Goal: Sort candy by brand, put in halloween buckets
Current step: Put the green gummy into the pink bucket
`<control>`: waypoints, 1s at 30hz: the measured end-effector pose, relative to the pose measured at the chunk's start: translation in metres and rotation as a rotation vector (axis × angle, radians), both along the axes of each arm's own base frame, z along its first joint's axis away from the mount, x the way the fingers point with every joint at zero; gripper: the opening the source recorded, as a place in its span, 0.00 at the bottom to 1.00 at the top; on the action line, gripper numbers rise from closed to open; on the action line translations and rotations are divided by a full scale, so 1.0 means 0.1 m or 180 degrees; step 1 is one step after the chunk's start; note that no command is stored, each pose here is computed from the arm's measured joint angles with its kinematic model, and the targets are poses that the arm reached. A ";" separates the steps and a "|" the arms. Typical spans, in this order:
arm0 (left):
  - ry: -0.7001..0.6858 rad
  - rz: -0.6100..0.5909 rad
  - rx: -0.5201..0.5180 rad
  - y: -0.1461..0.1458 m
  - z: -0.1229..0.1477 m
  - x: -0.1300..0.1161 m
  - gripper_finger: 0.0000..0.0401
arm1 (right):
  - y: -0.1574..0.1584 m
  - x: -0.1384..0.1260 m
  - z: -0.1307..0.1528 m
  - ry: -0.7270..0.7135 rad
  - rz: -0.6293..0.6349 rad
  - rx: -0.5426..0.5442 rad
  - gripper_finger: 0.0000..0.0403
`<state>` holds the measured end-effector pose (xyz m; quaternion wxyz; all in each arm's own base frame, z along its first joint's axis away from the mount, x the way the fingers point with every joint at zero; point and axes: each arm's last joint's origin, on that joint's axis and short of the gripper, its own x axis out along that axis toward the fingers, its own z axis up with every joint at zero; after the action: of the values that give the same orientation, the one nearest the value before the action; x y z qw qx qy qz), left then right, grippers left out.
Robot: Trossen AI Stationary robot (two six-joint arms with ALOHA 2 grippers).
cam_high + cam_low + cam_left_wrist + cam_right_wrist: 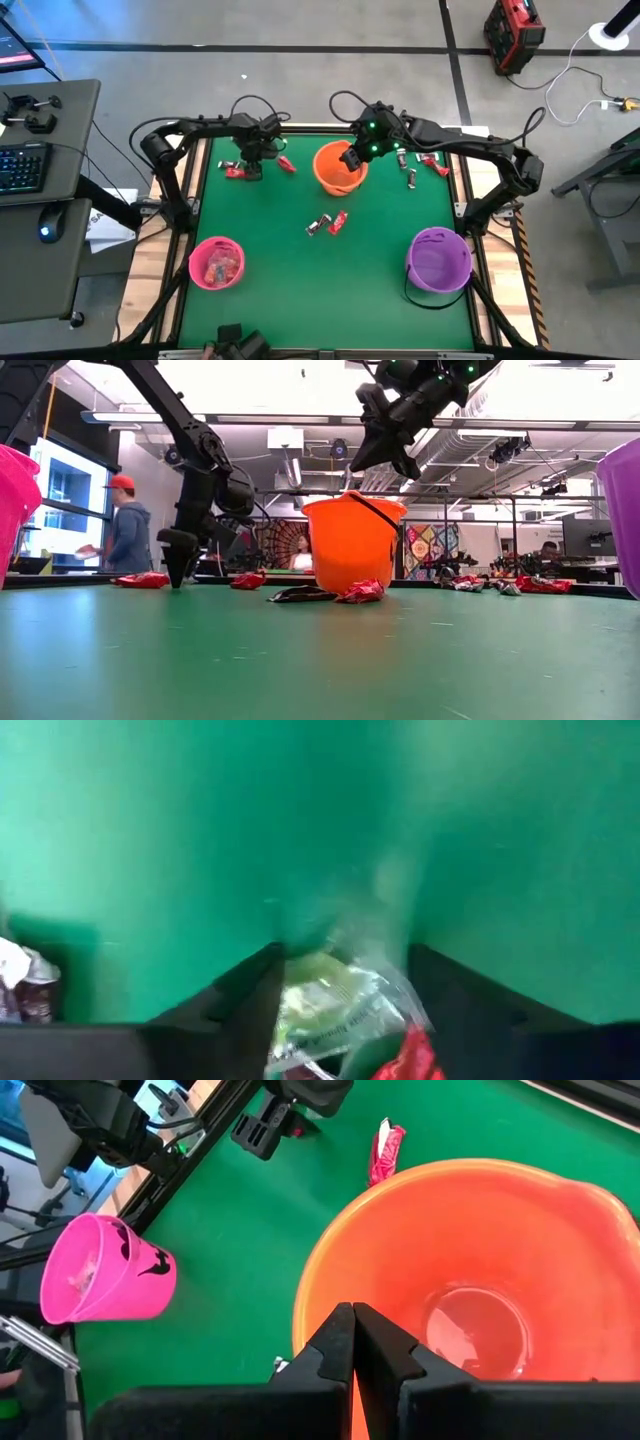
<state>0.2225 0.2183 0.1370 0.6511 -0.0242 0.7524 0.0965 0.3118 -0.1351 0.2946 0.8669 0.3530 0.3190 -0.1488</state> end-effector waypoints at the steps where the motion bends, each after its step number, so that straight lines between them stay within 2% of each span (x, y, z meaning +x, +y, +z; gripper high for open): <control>1: 0.0012 -0.0008 -0.0016 -0.02 0.00 0.01 0.44 | 0.00 0.00 0.00 0.0000 0.0006 -0.0002 0.00; 5: 0.0030 -0.0002 -0.0036 -0.08 0.02 0.03 0.11 | 0.01 0.01 0.00 0.0002 0.0012 -0.0012 0.00; 7: -0.0030 0.0068 -0.0017 -0.10 0.06 0.04 0.04 | 0.01 0.01 0.00 0.0003 0.0012 -0.0016 0.00; 11: -0.0372 0.0306 0.0059 -0.19 0.33 0.04 0.04 | 0.01 0.00 0.00 0.0027 -0.0045 -0.0067 0.00; 15: -0.1080 0.0655 -0.0084 -0.40 0.74 0.04 0.01 | 0.00 0.00 0.00 0.0035 -0.0046 -0.0113 0.00; 18: -0.1660 0.0822 -0.0280 -0.70 1.10 0.03 0.01 | 0.00 0.01 0.00 0.0035 -0.0040 -0.0154 0.00; 21: -0.2066 0.0682 -0.0565 -1.16 1.39 0.00 0.01 | 0.00 0.01 0.00 0.0036 -0.0045 -0.0151 0.00; 23: -0.2140 0.0515 -0.0763 -1.53 1.50 -0.06 0.00 | 0.00 0.01 0.00 0.0036 -0.0045 -0.0151 0.00; 25: -0.2032 0.0444 -0.1001 -1.90 1.56 -0.17 0.00 | 0.00 0.00 0.00 0.0038 -0.0053 -0.0140 0.00; 30: -0.1584 0.0759 -0.1567 -2.67 1.58 -0.51 0.00 | 0.00 0.00 0.00 0.0043 -0.0101 -0.0082 0.00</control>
<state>0.1713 -0.0484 0.2953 0.7730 -0.2904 0.5636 -0.0210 0.3120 -0.1350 0.2944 0.8667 0.3458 0.3173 -0.1690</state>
